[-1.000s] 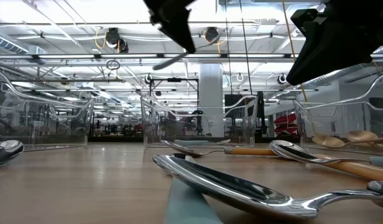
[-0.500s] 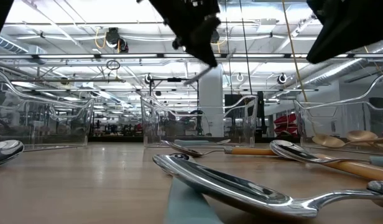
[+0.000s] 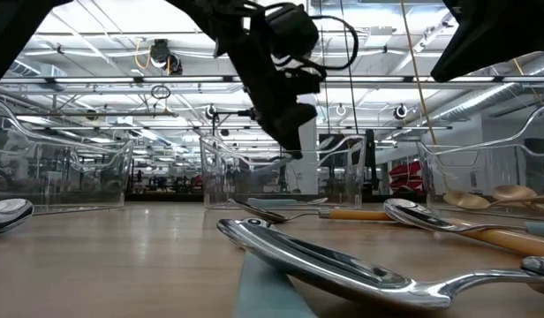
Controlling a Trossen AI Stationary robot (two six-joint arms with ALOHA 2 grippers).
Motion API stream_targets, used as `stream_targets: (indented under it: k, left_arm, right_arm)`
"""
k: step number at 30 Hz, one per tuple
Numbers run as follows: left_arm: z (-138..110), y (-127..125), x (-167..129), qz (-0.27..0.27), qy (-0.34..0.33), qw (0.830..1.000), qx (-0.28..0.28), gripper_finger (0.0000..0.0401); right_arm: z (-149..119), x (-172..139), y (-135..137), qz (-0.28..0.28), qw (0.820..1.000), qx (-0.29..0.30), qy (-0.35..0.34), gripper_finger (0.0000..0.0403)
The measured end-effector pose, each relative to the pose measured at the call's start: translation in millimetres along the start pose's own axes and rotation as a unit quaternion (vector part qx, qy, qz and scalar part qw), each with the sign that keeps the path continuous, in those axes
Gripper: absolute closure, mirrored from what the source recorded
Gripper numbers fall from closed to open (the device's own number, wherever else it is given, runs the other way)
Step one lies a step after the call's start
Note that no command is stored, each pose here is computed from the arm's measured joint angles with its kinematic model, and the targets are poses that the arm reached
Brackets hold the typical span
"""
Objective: Sort silverware by color (type)
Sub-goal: Put the blue spoon into the top transparent bin
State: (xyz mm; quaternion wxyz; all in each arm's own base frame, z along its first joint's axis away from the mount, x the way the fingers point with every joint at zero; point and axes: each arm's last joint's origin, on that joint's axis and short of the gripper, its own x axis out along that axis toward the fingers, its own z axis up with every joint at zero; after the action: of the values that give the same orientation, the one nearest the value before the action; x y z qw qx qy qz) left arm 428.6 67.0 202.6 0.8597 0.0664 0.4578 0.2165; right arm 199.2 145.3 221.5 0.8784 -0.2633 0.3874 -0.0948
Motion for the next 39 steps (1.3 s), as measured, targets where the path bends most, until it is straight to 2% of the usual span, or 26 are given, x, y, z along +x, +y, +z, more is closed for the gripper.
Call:
stream_targets:
  k: [8, 19, 27, 39]
  left_arm:
    - [-2.9, -3.7, 12.9, -0.012, 0.004, 1.000, -0.016, 0.0391]
    - [-12.3, -10.1, 31.1, -0.013, 0.029, 0.999, -0.009, 0.0386]
    - [-13.3, -10.2, 32.3, -0.012, 0.033, 0.999, -0.014, 0.0360]
    - [-16.2, -9.3, 32.4, -0.009, 0.048, 0.998, -0.040, 0.0355]
  right_arm:
    - [-0.2, 0.1, 0.0, -0.001, 1.000, -0.001, 0.001, 0.0390]
    - [0.1, 0.1, 0.1, 0.001, 1.000, 0.001, 0.000, 0.0390]
    - [0.1, 0.1, 0.2, 0.001, 1.000, 0.002, 0.000, 0.0390]
    - [0.1, 0.1, 0.2, 0.001, 1.000, 0.002, 0.000, 0.0390]
